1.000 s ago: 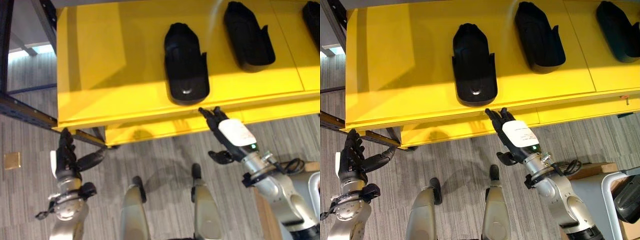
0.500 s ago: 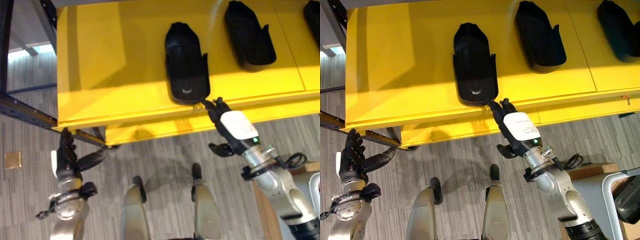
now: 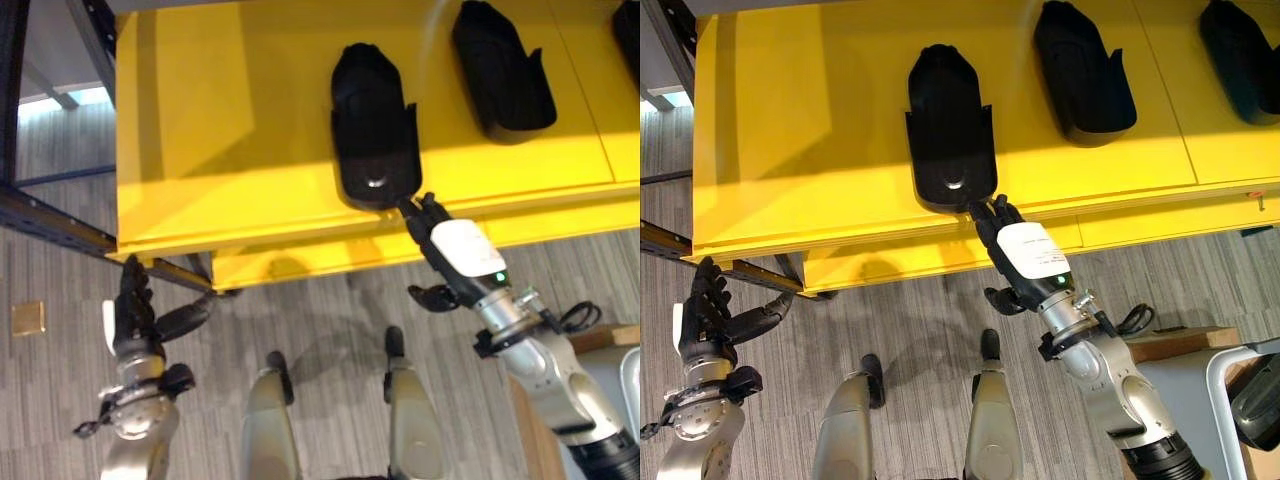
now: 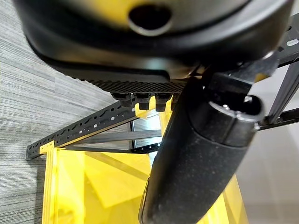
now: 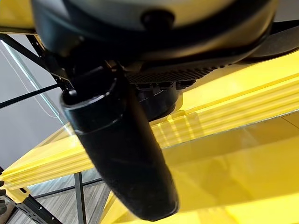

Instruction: Move parts from the plastic box to the shelf.

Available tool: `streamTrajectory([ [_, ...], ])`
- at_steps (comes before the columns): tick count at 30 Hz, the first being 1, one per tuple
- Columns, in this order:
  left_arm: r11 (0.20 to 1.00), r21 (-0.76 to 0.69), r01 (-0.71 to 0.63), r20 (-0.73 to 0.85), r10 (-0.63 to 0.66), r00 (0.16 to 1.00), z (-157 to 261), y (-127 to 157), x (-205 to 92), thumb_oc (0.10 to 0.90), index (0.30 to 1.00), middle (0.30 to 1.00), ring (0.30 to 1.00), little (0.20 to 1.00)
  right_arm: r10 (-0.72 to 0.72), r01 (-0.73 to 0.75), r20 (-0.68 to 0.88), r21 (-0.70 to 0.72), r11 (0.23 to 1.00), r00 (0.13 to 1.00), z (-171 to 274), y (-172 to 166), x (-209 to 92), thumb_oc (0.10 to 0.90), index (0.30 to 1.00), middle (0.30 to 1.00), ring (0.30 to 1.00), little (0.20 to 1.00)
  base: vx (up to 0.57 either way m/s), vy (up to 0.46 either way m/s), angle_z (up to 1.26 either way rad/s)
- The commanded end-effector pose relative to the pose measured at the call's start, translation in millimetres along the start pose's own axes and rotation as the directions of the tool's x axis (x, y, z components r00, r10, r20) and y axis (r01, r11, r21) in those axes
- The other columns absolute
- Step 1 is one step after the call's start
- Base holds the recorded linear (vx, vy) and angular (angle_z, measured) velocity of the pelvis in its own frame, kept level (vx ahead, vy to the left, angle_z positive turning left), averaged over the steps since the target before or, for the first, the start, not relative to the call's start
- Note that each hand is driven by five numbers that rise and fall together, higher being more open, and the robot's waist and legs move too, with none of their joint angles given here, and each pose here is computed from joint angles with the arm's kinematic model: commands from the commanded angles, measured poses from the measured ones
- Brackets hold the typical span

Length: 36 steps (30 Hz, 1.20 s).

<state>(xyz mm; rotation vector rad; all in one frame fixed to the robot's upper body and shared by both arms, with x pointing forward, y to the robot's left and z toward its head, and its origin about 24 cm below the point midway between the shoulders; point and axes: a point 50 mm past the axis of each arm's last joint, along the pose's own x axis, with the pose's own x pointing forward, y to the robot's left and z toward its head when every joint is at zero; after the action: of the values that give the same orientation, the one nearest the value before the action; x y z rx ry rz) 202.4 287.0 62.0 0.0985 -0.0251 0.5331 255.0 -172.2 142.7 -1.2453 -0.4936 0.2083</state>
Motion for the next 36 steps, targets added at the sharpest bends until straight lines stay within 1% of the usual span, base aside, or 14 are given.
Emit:
streamTrajectory([
  [1, 0.999, -0.006, -0.033, 0.217, 0.033, 0.976, 38, 6, 4, 0.9, 1.0, 1.0, 1.0, 1.0, -0.198, 0.201, 0.092, -0.018, 0.979, 0.976, 12, -34, 14, 0.9, 1.0, 1.0, 1.0, 1.0, 0.0, 0.0, 0.0],
  [7, 0.999, -0.007, -0.04, 0.218, 0.04, 0.975, 38, 6, 3, 0.9, 1.0, 1.0, 1.0, 1.0, -0.238, 0.241, 0.105, -0.022, 0.97, 0.966, 14, -41, 11, 0.9, 1.0, 1.0, 1.0, 1.0, 0.0, 0.0, 0.0],
  [12, 0.999, -0.008, -0.045, 0.218, 0.046, 0.975, 38, 7, 3, 0.9, 1.0, 1.0, 1.0, 1.0, -0.281, 0.288, 0.162, -0.024, 0.957, 0.946, 25, -51, 7, 0.9, 1.0, 1.0, 1.0, 1.0, 0.0, 0.0, 0.0],
  [17, 0.999, -0.004, -0.054, 0.222, 0.054, 0.974, 39, 9, 2, 0.9, 1.0, 1.0, 1.0, 1.0, -0.289, 0.298, 0.228, -0.005, 0.954, 0.93, 37, -56, 4, 0.9, 1.0, 1.0, 1.0, 1.0, 0.0, 0.0, 0.0],
  [20, 0.998, -0.001, -0.058, 0.217, 0.057, 0.974, 38, 10, 1, 0.9, 1.0, 1.0, 1.0, 1.0, -0.27, 0.279, 0.266, 0.005, 0.96, 0.926, 44, -55, 5, 0.9, 1.0, 1.0, 1.0, 1.0, 0.0, 0.0, 0.0],
  [30, 0.998, -0.012, -0.067, 0.207, 0.068, 0.976, 36, 11, 1, 0.9, 1.0, 1.0, 1.0, 1.0, -0.217, 0.213, 0.321, 0.046, 0.976, 0.922, 55, -49, 10, 0.9, 1.0, 1.0, 1.0, 1.0, 0.0, 0.0, 0.0],
  [36, 0.996, -0.025, -0.082, 0.203, 0.086, 0.975, 34, 12, 2, 0.9, 1.0, 1.0, 1.0, 1.0, -0.121, 0.107, 0.315, 0.063, 0.992, 0.941, 55, -29, 22, 0.9, 1.0, 1.0, 1.0, 1.0, 0.0, 0.0, 0.0],
])
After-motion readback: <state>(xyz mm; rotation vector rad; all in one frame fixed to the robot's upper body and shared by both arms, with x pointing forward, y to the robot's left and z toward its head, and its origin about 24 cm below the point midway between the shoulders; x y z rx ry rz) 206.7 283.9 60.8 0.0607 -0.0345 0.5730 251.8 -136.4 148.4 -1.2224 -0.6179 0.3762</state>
